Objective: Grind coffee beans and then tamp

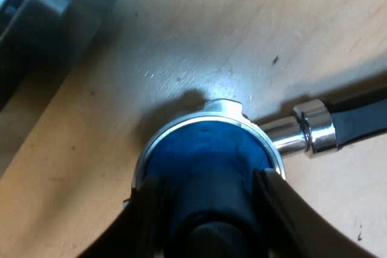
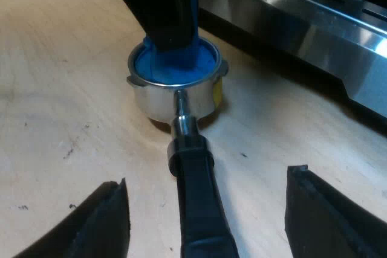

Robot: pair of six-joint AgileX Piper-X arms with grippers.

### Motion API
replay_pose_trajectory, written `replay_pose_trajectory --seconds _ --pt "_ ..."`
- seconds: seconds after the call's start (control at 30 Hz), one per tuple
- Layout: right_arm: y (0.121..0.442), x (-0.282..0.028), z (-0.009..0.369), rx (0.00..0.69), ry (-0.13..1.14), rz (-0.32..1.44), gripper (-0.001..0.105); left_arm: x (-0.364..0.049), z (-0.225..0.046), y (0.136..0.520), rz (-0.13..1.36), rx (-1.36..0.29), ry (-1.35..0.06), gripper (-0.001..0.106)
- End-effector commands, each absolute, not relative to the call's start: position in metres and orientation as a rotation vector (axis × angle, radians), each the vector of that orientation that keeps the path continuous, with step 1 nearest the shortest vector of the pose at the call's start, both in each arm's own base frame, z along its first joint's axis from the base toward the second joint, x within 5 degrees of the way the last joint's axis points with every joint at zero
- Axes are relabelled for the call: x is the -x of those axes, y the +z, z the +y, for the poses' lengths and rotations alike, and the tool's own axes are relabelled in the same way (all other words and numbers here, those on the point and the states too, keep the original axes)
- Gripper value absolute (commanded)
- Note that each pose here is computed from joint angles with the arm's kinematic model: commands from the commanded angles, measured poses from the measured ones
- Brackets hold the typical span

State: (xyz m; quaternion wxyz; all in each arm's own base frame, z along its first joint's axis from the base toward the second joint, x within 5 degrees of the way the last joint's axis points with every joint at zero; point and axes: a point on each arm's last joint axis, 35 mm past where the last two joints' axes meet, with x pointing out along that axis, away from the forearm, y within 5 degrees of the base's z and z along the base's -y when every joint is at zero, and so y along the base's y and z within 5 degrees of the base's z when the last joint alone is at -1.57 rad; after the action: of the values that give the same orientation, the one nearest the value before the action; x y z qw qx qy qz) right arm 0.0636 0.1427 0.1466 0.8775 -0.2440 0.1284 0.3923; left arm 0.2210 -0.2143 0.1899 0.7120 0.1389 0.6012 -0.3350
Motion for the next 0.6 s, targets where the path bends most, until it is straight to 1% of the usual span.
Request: replay_pose_trajectory --seconds 0.03,0.6 --pt "0.147 -0.064 0.142 0.505 0.813 0.263 0.057 -0.215 -0.211 0.166 1.442 -0.335 -0.715 0.0" --pt "0.147 -0.064 0.142 0.505 0.813 0.263 0.057 -0.19 -0.188 0.126 1.518 -0.364 -0.686 0.0"
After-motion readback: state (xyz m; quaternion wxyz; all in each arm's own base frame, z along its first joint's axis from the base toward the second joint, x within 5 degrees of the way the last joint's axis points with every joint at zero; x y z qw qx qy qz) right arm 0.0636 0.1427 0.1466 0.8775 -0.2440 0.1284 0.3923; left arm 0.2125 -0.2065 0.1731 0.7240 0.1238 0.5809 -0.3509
